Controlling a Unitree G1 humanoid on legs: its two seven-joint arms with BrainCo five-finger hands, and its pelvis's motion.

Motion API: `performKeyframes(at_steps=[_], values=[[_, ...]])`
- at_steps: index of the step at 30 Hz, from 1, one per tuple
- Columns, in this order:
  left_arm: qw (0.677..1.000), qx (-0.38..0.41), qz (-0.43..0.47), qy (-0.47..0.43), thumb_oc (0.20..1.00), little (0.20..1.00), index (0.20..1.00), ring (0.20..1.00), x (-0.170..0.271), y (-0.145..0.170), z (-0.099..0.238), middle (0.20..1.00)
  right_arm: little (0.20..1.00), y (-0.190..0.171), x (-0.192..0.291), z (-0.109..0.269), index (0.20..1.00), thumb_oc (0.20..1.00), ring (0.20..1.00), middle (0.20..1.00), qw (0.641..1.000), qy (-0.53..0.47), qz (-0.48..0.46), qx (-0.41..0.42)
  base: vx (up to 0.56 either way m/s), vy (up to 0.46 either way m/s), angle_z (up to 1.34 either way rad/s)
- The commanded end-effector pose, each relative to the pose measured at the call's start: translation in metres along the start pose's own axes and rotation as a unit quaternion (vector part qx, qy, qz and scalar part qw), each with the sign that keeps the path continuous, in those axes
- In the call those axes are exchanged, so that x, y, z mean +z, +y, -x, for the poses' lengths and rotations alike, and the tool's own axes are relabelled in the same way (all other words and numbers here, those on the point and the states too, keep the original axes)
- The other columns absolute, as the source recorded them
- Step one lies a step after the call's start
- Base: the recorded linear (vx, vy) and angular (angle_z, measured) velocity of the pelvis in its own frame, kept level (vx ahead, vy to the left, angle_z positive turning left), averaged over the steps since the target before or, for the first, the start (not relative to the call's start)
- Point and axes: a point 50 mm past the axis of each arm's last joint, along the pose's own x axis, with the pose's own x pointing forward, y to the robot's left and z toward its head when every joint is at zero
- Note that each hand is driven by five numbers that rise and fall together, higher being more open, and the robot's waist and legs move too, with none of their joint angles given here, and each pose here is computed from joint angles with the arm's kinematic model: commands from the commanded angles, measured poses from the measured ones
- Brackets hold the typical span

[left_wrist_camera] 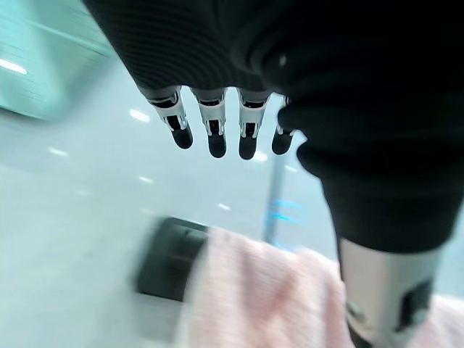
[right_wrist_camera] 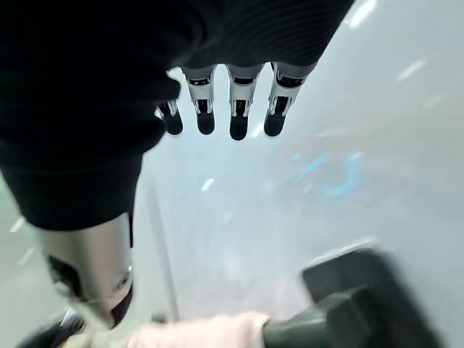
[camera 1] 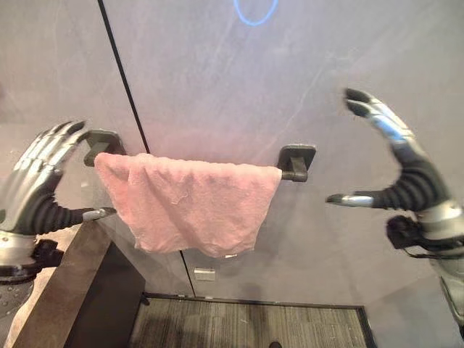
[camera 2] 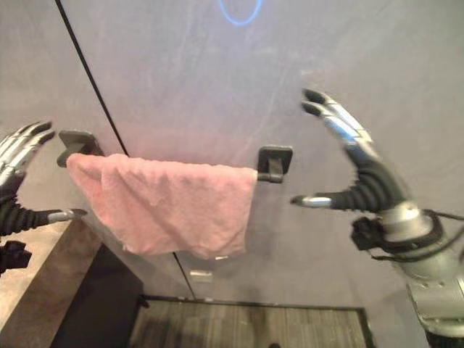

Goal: Put brush and paste in cup on sink, flatten towel.

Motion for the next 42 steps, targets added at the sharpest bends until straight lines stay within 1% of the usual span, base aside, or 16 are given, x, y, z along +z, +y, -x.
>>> performKeyframes(at_steps=[1,4,8,15,21,27,28,33,42], values=[[0.994,-0.006,-0.042,-0.1,1.0,1.0,1.0,1.0,0.018,0.019,-0.028,1.0,1.0,-0.011,0.01,-0.027,1.0,1.0,1.0,1.0,0.995,-0.063,0.074,0.023,0.0,0.0,0.0],[0.992,-0.031,-0.04,-0.116,1.0,1.0,1.0,1.0,0.02,0.016,-0.033,1.0,1.0,-0.005,0.006,-0.034,1.0,1.0,1.0,1.0,0.993,-0.062,0.087,0.059,0.0,0.0,0.0],[0.988,-0.079,-0.04,-0.128,1.0,1.0,1.0,1.0,0.02,-0.001,-0.039,1.0,1.0,0.014,-0.007,-0.051,1.0,1.0,1.0,1.0,0.99,-0.052,0.093,0.094,0.0,0.0,0.0],[0.983,-0.101,-0.032,-0.151,1.0,1.0,1.0,1.0,0.023,-0.013,-0.052,1.0,1.0,0.03,-0.008,-0.07,1.0,1.0,1.0,1.0,0.988,-0.07,0.089,0.106,0.0,0.0,0.0],[0.983,-0.11,-0.023,-0.142,1.0,1.0,1.0,1.0,0.018,-0.026,-0.059,1.0,1.0,0.049,-0.015,-0.083,1.0,1.0,1.0,1.0,0.983,-0.066,0.105,0.136,0.0,0.0,0.0],[0.985,-0.114,-0.006,-0.128,1.0,1.0,1.0,1.0,0.014,-0.032,-0.058,1.0,1.0,0.064,-0.016,-0.086,1.0,1.0,1.0,1.0,0.973,-0.074,0.126,0.177,0.01,0.001,-0.01],[0.985,-0.12,-0.004,-0.123,1.0,1.0,1.0,1.0,0.012,-0.035,-0.057,1.0,1.0,0.068,-0.017,-0.084,1.0,1.0,1.0,1.0,0.966,-0.076,0.144,0.199,0.0,0.0,0.0],[0.983,-0.138,-0.007,-0.117,1.0,1.0,1.0,1.0,0.011,-0.04,-0.055,1.0,1.0,0.077,-0.023,-0.079,1.0,1.0,1.0,1.0,0.943,-0.076,0.199,0.256,0.01,-0.002,-0.01],[0.981,-0.166,-0.02,-0.096,1.0,1.0,1.0,1.0,0.003,-0.044,-0.045,1.0,1.0,0.076,-0.033,-0.065,1.0,1.0,1.0,1.0,0.932,-0.053,0.218,0.286,0.01,-0.002,-0.02]])
